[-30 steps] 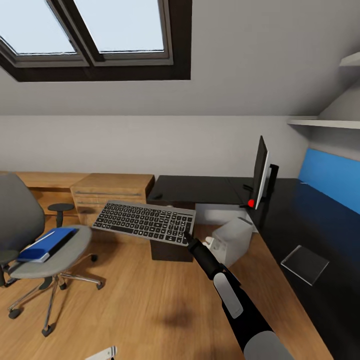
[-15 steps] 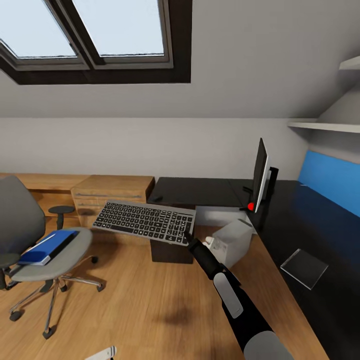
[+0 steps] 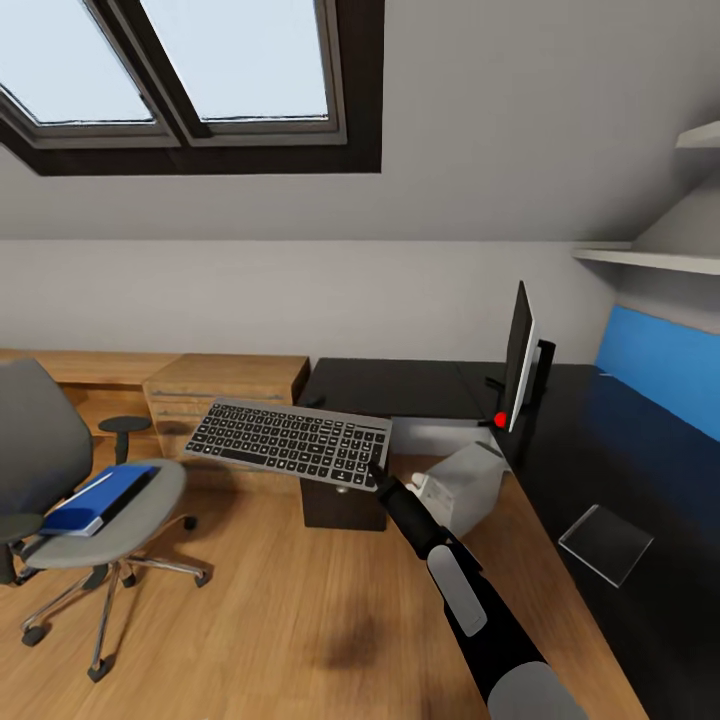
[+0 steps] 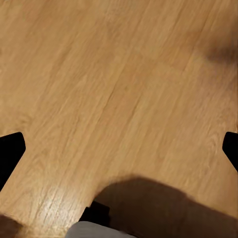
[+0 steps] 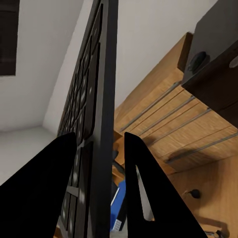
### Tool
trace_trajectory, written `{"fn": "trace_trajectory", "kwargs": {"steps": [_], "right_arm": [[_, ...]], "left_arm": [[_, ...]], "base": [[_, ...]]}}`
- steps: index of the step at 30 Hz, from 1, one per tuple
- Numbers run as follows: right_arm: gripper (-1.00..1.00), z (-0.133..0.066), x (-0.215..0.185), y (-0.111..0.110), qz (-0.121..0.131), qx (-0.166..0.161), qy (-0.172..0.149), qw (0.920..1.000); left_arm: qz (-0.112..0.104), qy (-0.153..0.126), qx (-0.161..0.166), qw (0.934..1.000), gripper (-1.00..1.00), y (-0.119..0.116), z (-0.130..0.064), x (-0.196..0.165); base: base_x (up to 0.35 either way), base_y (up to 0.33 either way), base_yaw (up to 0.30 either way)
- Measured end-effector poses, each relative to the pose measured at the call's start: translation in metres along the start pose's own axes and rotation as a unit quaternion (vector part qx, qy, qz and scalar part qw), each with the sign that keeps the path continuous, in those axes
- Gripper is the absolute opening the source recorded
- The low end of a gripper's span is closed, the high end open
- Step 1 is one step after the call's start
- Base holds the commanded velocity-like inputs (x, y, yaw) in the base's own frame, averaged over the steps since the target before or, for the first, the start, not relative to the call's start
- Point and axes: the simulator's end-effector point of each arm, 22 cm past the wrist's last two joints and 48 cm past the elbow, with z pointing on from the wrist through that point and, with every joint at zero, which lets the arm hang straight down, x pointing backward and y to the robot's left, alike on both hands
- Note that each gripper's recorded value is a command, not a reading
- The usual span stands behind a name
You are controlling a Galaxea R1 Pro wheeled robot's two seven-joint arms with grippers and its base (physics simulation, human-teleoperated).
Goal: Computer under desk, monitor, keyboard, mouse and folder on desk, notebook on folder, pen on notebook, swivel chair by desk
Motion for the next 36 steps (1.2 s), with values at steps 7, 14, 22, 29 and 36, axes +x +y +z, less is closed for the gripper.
{"fn": "trace_trajectory", "kwargs": {"steps": [7, 14, 22, 29, 36], "right_arm": [[-1.00, 0.001, -0.006, 0.009, 0.000, 0.001, 0.001, 1.0000], [-1.00, 0.001, -0.011, 0.015, 0.001, 0.005, 0.001, 1.0000], [-1.00, 0.001, -0.016, 0.019, 0.006, 0.006, -0.001, 1.0000], [-1.00, 0.001, -0.030, 0.022, 0.097, -0.003, -0.033, 0.9947], [-1.00, 0.000, -0.030, 0.017, 0.102, 0.008, -0.036, 0.9941]], "left_arm": [[-0.004, 0.089, 0.002, 0.9961, 1.00, 0.011, 0.028, 0.015], [-0.001, 0.127, -0.016, 0.9917, 1.00, 0.022, 0.033, 0.014], [-0.005, 0.120, 0.000, 0.9927, 1.00, 0.029, 0.031, 0.001], [-0.014, 0.062, 0.006, 0.9980, 1.00, 0.025, 0.036, -0.025], [-0.015, 0.056, 0.006, 0.9983, 1.00, 0.024, 0.035, -0.027]], "base": [[0.000, 0.000, 0.000], [0.000, 0.000, 0.000], [0.000, 0.000, 0.000], [0.044, 0.012, 0.000], [0.315, 0.076, 0.000]]}}
